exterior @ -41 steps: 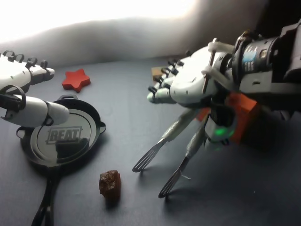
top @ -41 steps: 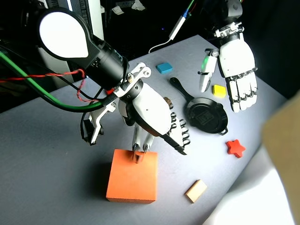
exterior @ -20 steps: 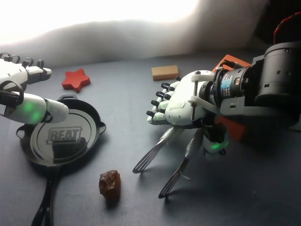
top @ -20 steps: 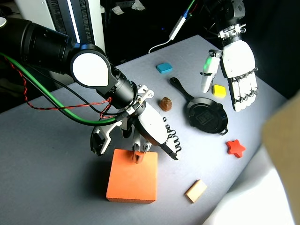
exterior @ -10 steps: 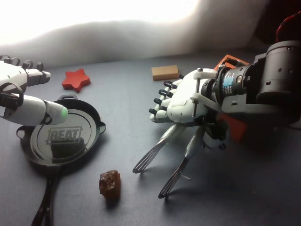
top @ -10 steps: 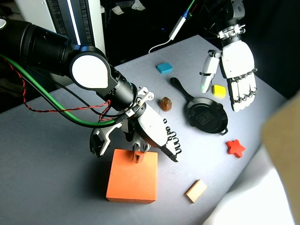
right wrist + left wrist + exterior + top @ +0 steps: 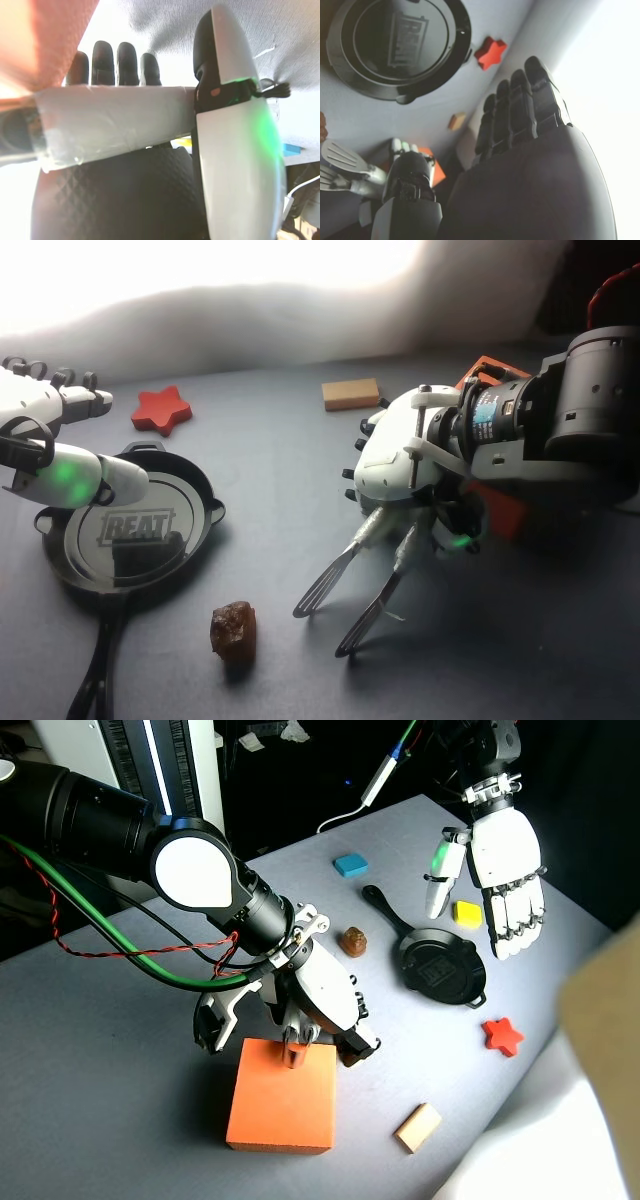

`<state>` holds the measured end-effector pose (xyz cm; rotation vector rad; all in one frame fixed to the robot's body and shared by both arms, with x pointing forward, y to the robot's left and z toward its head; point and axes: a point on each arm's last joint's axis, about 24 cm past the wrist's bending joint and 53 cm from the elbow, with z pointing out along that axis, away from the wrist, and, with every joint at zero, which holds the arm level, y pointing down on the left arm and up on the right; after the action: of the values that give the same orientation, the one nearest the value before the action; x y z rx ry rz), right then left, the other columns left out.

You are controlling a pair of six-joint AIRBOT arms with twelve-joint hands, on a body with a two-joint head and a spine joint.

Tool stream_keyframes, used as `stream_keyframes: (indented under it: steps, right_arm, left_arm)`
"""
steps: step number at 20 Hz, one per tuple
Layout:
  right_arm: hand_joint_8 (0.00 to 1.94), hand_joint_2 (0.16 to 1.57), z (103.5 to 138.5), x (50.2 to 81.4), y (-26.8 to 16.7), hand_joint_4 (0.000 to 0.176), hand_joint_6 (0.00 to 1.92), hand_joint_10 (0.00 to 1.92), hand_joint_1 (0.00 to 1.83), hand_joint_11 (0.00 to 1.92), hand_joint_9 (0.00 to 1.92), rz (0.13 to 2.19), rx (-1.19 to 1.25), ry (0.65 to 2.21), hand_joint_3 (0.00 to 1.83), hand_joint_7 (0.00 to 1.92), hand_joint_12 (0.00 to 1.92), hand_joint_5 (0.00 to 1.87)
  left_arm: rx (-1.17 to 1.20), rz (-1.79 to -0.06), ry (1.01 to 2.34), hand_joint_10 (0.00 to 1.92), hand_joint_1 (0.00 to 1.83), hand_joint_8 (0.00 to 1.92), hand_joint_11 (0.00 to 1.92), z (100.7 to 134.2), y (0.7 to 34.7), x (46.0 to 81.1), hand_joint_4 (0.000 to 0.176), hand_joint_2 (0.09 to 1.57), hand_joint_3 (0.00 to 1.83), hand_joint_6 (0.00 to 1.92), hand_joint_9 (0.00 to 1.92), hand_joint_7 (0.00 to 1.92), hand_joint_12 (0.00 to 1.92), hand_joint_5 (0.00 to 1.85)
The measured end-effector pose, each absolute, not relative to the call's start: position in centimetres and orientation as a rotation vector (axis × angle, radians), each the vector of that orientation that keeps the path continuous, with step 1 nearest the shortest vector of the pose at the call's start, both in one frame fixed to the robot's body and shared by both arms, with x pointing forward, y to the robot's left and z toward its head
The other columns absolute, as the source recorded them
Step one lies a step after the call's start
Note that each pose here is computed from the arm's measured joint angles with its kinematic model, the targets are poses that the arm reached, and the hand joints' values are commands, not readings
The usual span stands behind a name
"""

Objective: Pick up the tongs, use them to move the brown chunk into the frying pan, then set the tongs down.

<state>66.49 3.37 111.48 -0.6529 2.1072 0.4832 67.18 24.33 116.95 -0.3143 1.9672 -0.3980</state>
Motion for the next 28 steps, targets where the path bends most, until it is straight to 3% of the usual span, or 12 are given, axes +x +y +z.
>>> stream_keyframes:
  steps: [1, 6, 13, 19, 21, 25, 28]
  right_arm:
    - [0.01, 1.12, 111.5, 66.5, 3.4, 0.000, 0.03, 0.04, 1.14, 0.35, 0.85, 0.482, -0.652, 2.107, 0.00, 0.89, 1.13, 0.82]
    - [0.01, 1.13, 112.7, 66.8, 3.5, 0.000, 0.02, 0.03, 1.14, 0.39, 0.89, 0.486, -0.643, 2.091, 0.00, 0.92, 1.17, 0.85]
    - [0.00, 1.13, 114.9, 66.8, 2.8, 0.000, 0.01, 0.02, 1.15, 0.37, 0.87, 0.523, -0.532, 2.111, 0.00, 0.91, 1.16, 0.84]
    - [0.00, 1.12, 116.3, 64.6, 2.6, 0.000, 0.00, 0.01, 1.15, 0.35, 0.87, 0.583, -0.405, 2.178, 0.00, 0.91, 1.19, 0.83]
    - [0.00, 1.12, 117.1, 64.3, 2.8, 0.000, 0.00, 0.00, 1.15, 0.33, 0.85, 0.605, -0.382, 2.173, 0.00, 0.89, 1.19, 0.82]
    - [0.00, 1.12, 118.1, 64.8, 3.2, 0.000, 0.00, 0.00, 1.14, 0.32, 0.85, 0.600, -0.385, 2.126, 0.00, 0.88, 1.18, 0.82]
    - [0.00, 1.12, 118.6, 64.6, 3.4, 0.000, 0.00, 0.00, 1.15, 0.31, 0.83, 0.634, -0.328, 2.135, 0.00, 0.88, 1.19, 0.81]
  left_arm:
    - [-0.314, -0.398, 1.967, 0.01, 0.00, 0.00, 0.00, 117.0, 24.3, 67.2, 0.000, 1.21, 0.00, 0.00, 0.09, 0.10, 0.32, 0.06]
    - [-0.315, -0.399, 1.966, 0.00, 0.00, 0.00, 0.00, 117.0, 24.3, 67.2, 0.000, 1.20, 0.00, 0.00, 0.10, 0.11, 0.40, 0.08]
    - [-0.321, -0.397, 1.959, 0.00, 0.00, 0.01, 0.00, 117.2, 24.4, 67.3, 0.000, 1.21, 0.00, 0.01, 0.11, 0.12, 0.43, 0.09]
    - [-0.322, -0.395, 1.956, 0.00, 0.00, 0.00, 0.00, 117.4, 24.4, 67.3, 0.000, 1.22, 0.00, 0.00, 0.09, 0.10, 0.40, 0.07]
    - [-0.323, -0.395, 1.956, 0.01, 0.00, 0.01, 0.00, 117.4, 24.5, 67.4, 0.000, 1.21, 0.00, 0.01, 0.12, 0.13, 0.47, 0.11]
    - [-0.324, -0.393, 1.956, 0.01, 0.00, 0.01, 0.00, 117.3, 24.4, 67.5, 0.000, 1.22, 0.00, 0.01, 0.11, 0.11, 0.39, 0.07]
    - [-0.322, -0.394, 1.957, 0.01, 0.00, 0.00, 0.00, 117.3, 24.4, 67.5, 0.000, 1.21, 0.00, 0.01, 0.13, 0.13, 0.49, 0.09]
